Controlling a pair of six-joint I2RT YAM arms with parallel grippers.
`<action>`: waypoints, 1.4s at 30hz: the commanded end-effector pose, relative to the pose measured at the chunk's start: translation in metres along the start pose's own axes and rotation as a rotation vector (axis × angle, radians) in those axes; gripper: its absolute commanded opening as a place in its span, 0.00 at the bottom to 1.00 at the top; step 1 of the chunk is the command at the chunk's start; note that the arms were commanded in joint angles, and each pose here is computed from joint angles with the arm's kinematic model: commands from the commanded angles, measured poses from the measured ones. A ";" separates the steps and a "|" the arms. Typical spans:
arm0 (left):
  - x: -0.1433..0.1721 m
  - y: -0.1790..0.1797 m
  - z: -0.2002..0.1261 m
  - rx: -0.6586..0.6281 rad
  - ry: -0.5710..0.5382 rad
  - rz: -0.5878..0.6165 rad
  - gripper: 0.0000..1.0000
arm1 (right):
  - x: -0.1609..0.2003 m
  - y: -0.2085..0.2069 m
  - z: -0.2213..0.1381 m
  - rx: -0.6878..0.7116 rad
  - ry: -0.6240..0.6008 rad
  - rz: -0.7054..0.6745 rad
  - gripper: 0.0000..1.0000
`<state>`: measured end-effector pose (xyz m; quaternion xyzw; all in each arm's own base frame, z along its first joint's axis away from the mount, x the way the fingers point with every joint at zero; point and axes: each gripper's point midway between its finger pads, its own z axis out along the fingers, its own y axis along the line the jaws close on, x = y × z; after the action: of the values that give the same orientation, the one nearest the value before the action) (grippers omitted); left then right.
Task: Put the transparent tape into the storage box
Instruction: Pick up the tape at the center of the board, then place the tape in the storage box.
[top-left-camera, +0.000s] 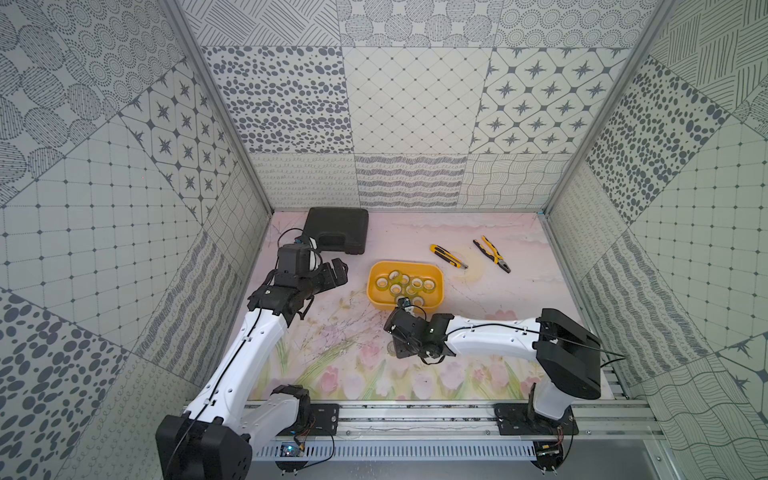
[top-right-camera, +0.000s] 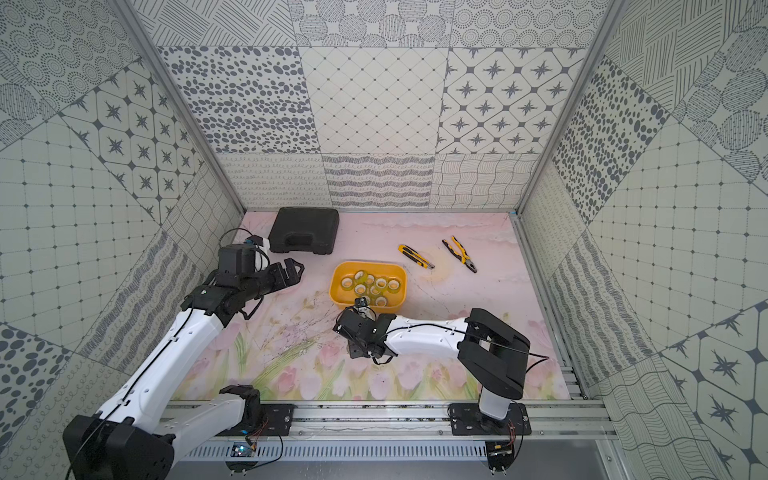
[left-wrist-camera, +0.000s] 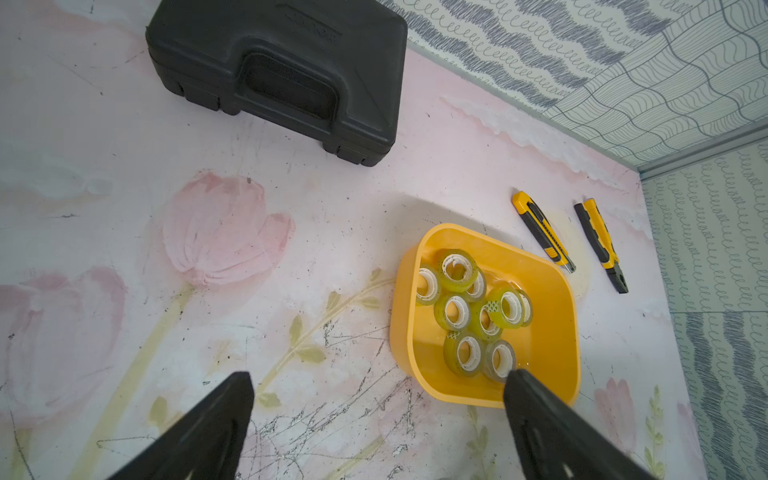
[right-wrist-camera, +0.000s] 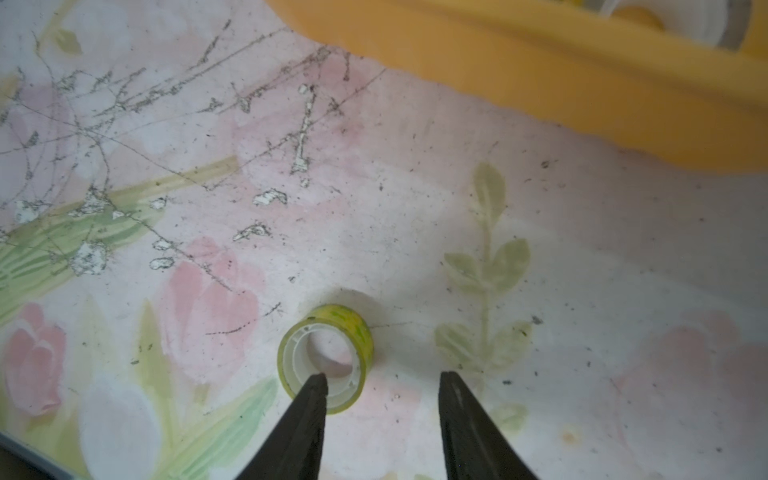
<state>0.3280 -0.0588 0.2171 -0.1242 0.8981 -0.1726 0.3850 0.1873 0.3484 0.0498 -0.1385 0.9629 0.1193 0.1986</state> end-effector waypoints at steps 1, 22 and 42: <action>-0.002 -0.004 0.002 0.023 0.000 0.009 0.99 | 0.000 0.015 0.012 -0.025 0.012 -0.020 0.48; -0.001 -0.010 -0.001 0.054 -0.008 0.009 0.99 | -0.025 -0.029 -0.056 -0.011 -0.171 0.006 0.04; 0.023 -0.034 0.006 0.054 0.054 0.139 0.99 | -0.143 -0.074 0.002 -0.058 -0.079 0.051 0.05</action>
<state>0.3205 -0.1002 0.2102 -0.0626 0.9083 -0.1907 0.3669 0.3355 0.2918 0.0966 -0.0879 0.9574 0.1305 0.2421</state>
